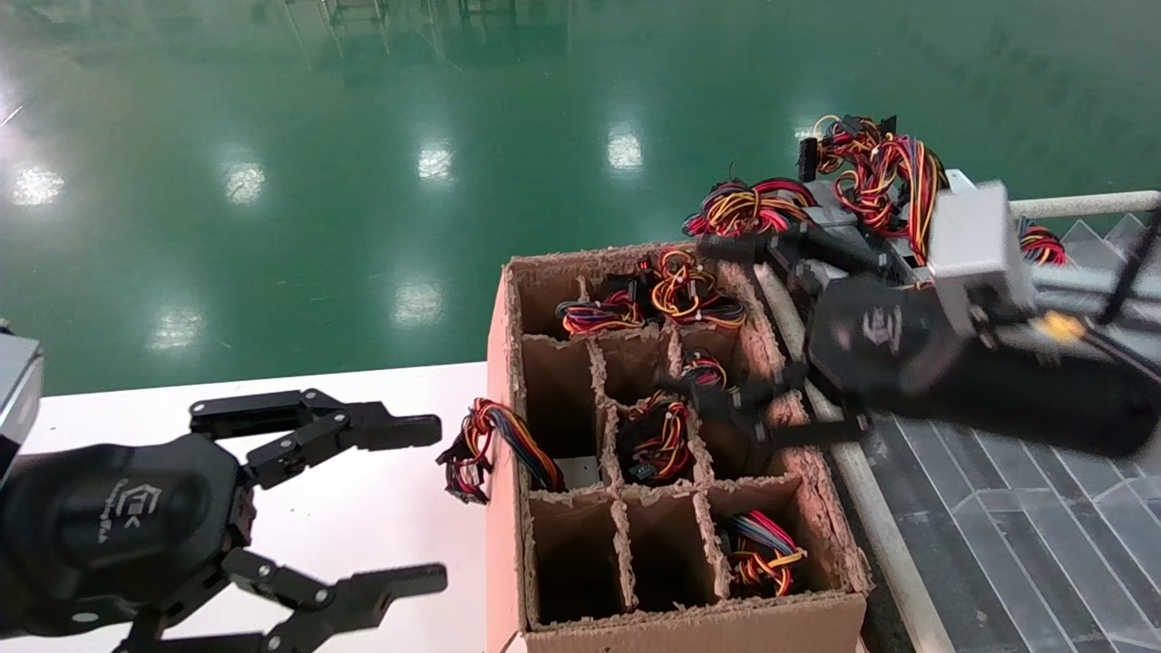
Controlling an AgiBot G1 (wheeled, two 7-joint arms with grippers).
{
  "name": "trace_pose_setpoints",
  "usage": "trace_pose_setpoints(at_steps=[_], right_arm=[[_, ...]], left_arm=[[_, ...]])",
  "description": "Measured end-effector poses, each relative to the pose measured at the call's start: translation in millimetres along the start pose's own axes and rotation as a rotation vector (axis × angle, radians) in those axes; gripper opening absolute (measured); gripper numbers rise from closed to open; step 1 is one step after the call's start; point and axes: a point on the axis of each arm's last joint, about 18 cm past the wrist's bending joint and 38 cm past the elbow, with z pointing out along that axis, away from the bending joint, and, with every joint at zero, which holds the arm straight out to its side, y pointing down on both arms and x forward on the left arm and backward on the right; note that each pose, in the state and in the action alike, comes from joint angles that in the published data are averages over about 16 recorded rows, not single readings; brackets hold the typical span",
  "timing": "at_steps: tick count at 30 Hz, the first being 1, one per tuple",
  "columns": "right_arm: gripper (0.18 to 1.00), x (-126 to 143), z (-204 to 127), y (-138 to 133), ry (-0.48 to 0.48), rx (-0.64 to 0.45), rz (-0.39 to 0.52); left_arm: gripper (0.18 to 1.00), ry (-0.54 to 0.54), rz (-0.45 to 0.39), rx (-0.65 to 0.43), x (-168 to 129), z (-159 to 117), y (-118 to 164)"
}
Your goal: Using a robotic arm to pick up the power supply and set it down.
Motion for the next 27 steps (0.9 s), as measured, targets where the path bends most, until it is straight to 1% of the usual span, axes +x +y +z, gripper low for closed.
trace_pose_setpoints(at_steps=[8, 14, 20, 27], right_arm=[[1.0, -48.5, -14.0, -10.0, -0.129, 0.045, 0.119], [1.0, -74.6, -21.9, -16.7, -0.203, 0.058, 0.175], [1.0, -84.2, -24.9, -19.3, -0.231, 0.061, 0.193], [1.0, -84.2, -25.1, -19.5, -0.231, 0.062, 0.192]], left_arm=[[0.797, 0.0, 0.0, 0.0, 0.0, 0.0, 0.0], [0.896, 0.0, 0.0, 0.0, 0.0, 0.0, 0.0], [0.959, 0.0, 0.0, 0.0, -0.1, -0.1, 0.0], [0.987, -0.001, 0.0, 0.0, -0.1, -0.1, 0.0]])
